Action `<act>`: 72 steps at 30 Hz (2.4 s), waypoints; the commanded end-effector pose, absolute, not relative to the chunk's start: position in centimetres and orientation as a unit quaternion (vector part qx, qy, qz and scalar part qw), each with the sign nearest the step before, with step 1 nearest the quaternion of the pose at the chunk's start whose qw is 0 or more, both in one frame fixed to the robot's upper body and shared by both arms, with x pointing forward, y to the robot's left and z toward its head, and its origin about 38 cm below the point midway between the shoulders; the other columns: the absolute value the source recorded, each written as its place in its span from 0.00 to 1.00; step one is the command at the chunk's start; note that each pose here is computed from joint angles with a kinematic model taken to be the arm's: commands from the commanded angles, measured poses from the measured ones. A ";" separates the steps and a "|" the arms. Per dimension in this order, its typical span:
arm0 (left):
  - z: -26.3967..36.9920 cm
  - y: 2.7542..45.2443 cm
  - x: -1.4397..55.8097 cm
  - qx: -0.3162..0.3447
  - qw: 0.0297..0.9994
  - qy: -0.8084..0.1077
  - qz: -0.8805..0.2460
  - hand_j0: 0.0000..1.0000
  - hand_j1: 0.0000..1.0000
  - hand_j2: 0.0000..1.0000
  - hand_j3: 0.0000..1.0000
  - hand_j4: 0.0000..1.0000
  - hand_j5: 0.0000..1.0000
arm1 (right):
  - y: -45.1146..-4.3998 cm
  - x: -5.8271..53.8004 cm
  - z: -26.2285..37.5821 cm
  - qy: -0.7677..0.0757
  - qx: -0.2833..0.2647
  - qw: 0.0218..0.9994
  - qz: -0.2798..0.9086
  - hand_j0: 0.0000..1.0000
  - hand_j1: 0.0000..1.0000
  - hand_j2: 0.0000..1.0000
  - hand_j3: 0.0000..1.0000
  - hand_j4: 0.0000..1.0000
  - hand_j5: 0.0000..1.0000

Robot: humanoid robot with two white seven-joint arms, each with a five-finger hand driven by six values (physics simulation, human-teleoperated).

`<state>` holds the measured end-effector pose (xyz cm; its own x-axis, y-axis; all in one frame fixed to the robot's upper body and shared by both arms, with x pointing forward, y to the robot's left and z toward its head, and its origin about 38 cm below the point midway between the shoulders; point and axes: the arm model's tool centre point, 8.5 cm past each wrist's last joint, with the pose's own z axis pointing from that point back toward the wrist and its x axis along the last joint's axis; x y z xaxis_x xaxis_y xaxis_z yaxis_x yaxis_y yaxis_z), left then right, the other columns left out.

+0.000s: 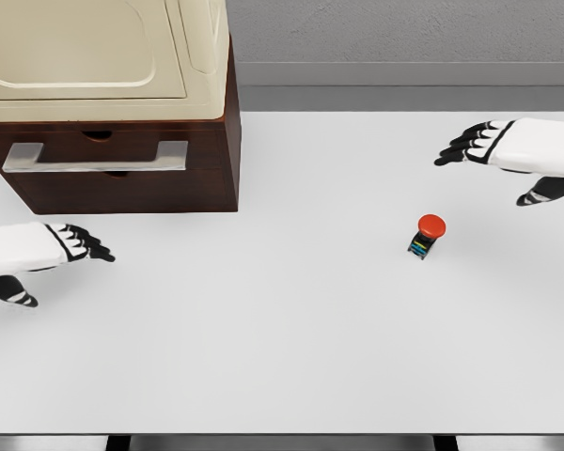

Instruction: Open the cabinet drawer with left arm, and place a switch into the drawer with right arm

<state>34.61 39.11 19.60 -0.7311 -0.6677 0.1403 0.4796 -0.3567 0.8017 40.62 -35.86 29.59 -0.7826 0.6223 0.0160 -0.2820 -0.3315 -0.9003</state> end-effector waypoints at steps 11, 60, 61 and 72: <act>24.4 30.5 36.1 0.103 0.229 -0.532 -0.808 1.00 1.00 1.00 1.00 1.00 1.00 | -36.9 40.0 31.1 -0.505 -0.187 0.283 0.794 1.00 1.00 1.00 1.00 1.00 1.00; 30.8 37.1 38.5 0.033 0.569 -0.515 -0.640 1.00 1.00 1.00 1.00 1.00 1.00 | -30.2 41.2 20.3 -0.433 -0.124 0.246 0.858 1.00 1.00 1.00 1.00 1.00 1.00; 30.7 37.0 38.6 0.034 0.568 -0.515 -0.641 1.00 1.00 1.00 1.00 1.00 1.00 | -30.2 41.2 20.2 -0.432 -0.124 0.247 0.859 1.00 1.00 1.00 1.00 1.00 1.00; 29.5 36.5 39.5 0.051 0.574 -0.517 -0.633 1.00 1.00 1.00 1.00 1.00 1.00 | -30.3 41.4 19.8 -0.425 -0.127 0.248 0.861 1.00 1.00 1.00 1.00 1.00 1.00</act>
<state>39.42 36.56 29.47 -0.3371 -0.7801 0.5270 0.6754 0.1896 0.7127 41.32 -30.27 19.76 -0.8472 0.5311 -0.0110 -0.3163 -0.5209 -0.7928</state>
